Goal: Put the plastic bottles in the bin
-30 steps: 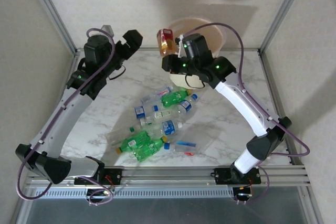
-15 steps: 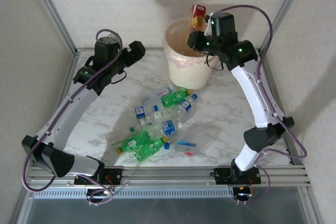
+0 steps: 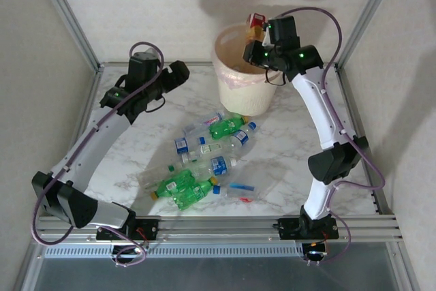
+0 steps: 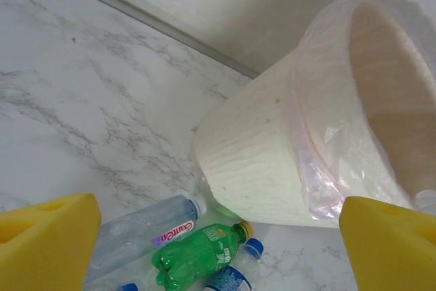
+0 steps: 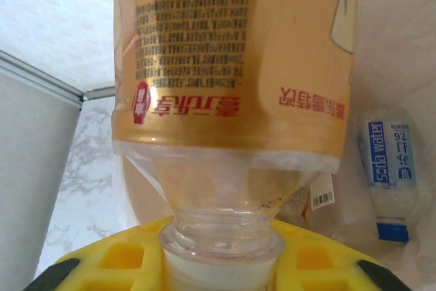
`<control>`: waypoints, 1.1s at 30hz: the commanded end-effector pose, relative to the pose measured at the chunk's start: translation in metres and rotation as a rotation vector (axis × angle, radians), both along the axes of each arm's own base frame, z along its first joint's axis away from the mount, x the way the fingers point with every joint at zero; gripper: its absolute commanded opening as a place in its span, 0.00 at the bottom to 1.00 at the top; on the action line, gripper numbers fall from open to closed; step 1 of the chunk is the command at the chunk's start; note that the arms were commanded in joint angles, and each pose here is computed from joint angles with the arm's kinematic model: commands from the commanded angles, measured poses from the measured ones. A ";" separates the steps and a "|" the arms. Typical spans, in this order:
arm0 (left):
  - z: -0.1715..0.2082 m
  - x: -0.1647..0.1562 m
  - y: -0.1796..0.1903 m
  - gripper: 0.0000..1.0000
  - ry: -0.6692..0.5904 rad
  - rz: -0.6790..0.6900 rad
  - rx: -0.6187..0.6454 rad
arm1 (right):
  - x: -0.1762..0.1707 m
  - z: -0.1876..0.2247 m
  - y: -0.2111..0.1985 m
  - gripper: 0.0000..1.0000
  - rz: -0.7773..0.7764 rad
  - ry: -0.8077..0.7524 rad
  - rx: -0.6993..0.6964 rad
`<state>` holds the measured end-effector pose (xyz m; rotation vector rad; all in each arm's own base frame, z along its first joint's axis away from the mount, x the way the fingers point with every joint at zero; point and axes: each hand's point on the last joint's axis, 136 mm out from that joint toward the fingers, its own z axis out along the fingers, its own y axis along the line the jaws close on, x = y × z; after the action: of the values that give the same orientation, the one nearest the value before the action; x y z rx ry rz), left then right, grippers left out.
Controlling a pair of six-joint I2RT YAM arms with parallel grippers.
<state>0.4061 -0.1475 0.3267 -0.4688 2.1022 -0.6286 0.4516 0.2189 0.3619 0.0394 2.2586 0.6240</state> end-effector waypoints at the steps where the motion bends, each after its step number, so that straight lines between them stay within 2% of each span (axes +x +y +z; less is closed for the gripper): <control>1: -0.014 0.000 0.005 0.90 0.028 0.008 0.045 | 0.011 0.003 0.005 0.16 0.018 -0.020 0.005; 8: -0.025 0.001 0.009 0.90 0.052 0.020 0.076 | 0.027 -0.010 0.017 0.20 0.043 -0.002 0.010; 9: -0.028 0.001 0.009 0.90 0.057 0.021 0.080 | 0.028 -0.011 0.018 0.24 0.046 -0.001 0.011; 13: -0.033 0.001 0.012 0.90 0.069 0.027 0.100 | 0.032 -0.010 0.022 0.56 0.056 -0.004 0.024; 16: -0.034 0.000 0.014 0.91 0.075 0.030 0.115 | 0.032 -0.003 0.023 0.65 0.060 -0.019 0.033; 21: -0.036 -0.003 0.016 0.91 0.087 0.025 0.138 | 0.020 0.015 0.023 0.67 0.067 -0.049 0.051; 24: -0.039 -0.007 0.020 0.91 0.098 0.027 0.159 | -0.001 0.032 0.030 0.67 0.099 -0.096 0.054; 29: -0.045 -0.018 0.025 0.91 0.113 0.036 0.162 | -0.057 0.045 0.051 0.69 0.198 -0.179 0.033; 33: -0.058 -0.019 0.020 0.89 0.143 0.032 0.123 | -0.102 0.034 0.060 0.70 0.251 -0.197 0.014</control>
<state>0.3928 -0.1310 0.2718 -0.4642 2.2407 -0.4514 0.3663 0.2792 0.3842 -0.2495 2.1621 0.7556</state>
